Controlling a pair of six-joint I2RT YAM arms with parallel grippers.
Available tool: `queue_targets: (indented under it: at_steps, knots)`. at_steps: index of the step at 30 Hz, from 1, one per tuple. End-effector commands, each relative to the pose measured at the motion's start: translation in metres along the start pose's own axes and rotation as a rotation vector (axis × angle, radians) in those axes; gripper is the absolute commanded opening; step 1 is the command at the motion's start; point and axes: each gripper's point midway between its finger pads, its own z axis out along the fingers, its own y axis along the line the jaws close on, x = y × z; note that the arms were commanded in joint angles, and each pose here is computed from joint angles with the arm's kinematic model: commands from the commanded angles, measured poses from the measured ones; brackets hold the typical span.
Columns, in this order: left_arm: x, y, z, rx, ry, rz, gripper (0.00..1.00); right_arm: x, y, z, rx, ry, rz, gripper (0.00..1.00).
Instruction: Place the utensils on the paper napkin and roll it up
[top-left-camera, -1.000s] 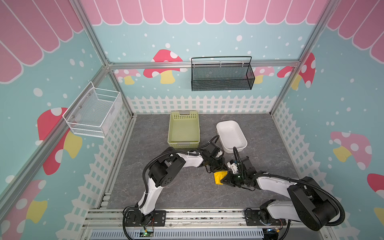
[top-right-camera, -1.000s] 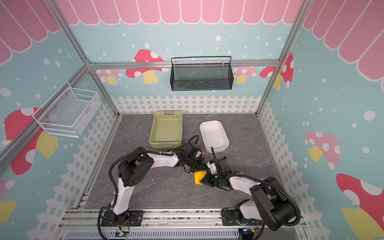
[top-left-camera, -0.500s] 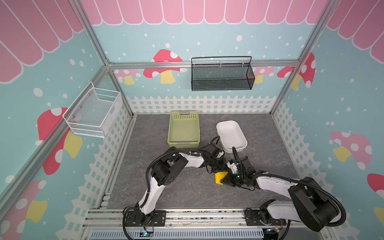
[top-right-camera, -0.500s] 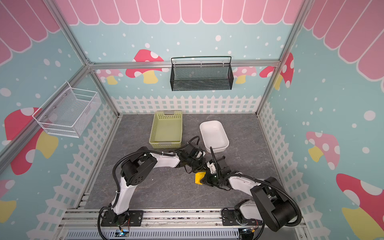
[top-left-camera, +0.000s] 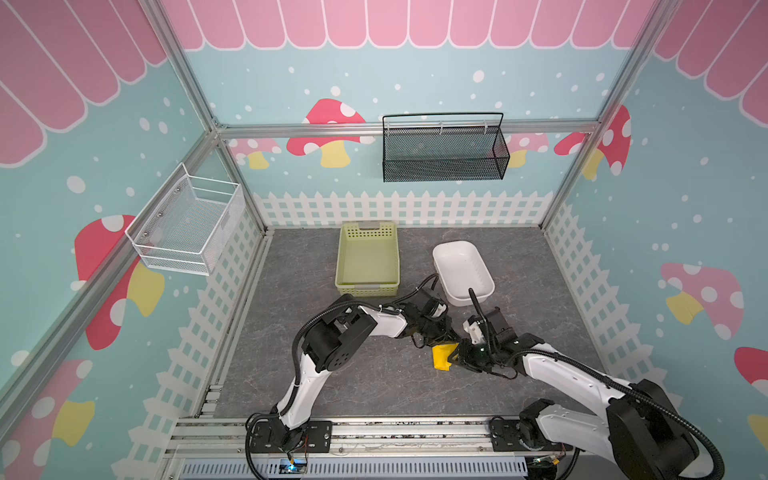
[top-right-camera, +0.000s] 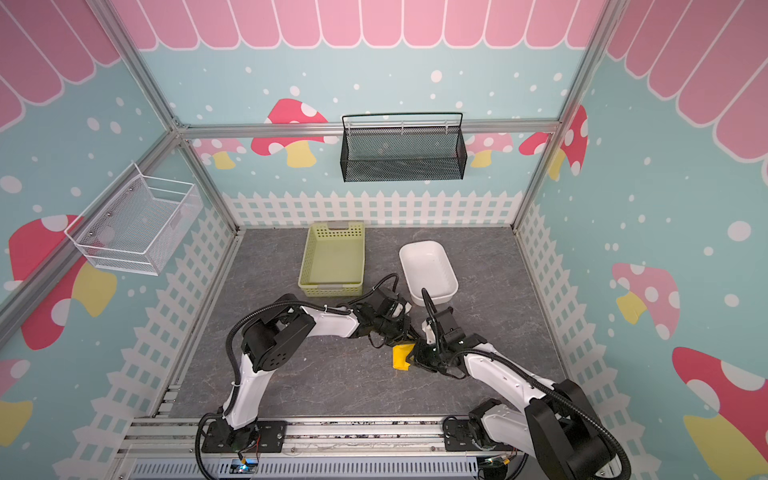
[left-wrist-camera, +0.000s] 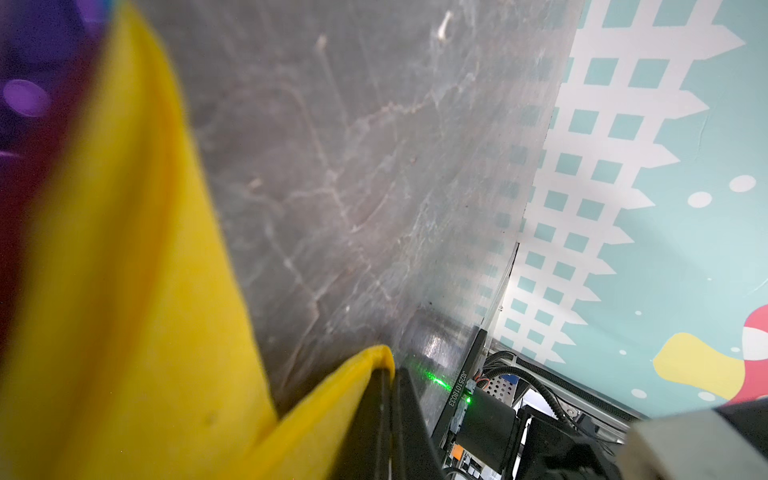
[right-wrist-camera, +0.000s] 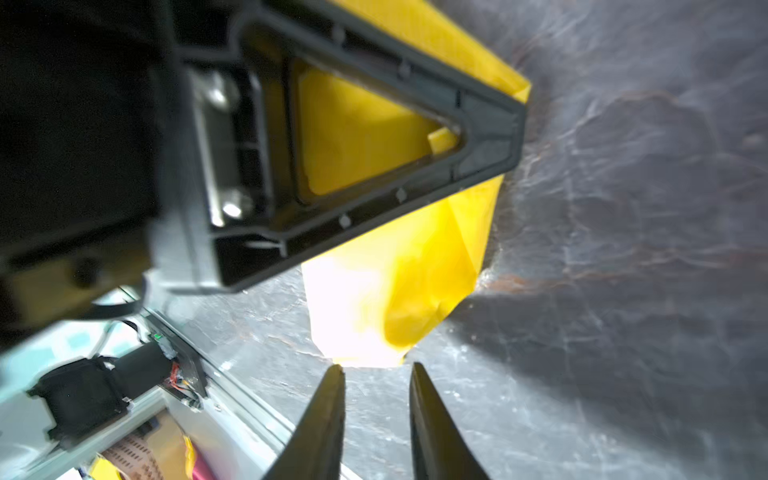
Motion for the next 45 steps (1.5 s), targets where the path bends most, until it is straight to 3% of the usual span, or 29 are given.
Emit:
queue_targets:
  at_steps: [1,8,12,17,29,39,45]
  knots:
    - [0.012,0.049,0.011,-0.122,0.012,-0.084,0.0,0.002,0.001,-0.006,0.014,0.002,0.021,0.34]
    - [0.012,0.049,0.011,-0.121,0.011,-0.088,0.0,-0.005,0.036,-0.003,-0.171,0.003,-0.013,0.23]
    - [0.013,0.049,0.011,-0.122,0.013,-0.088,0.0,-0.006,0.036,0.009,-0.195,0.02,-0.004,0.16]
    - [0.013,0.049,0.011,-0.124,0.009,-0.09,0.0,-0.006,0.02,0.025,-0.15,0.027,0.008,0.11]
    - [0.012,0.044,0.008,-0.123,0.004,-0.078,0.03,0.022,-0.049,0.034,0.133,0.095,0.014,0.05]
    - [0.011,0.043,0.007,-0.135,0.003,-0.07,0.04,0.023,-0.05,0.03,0.144,0.096,0.004,0.04]
    - [0.007,0.028,-0.001,-0.135,-0.011,-0.036,0.1,0.032,-0.06,0.033,0.174,0.137,0.005,0.01]
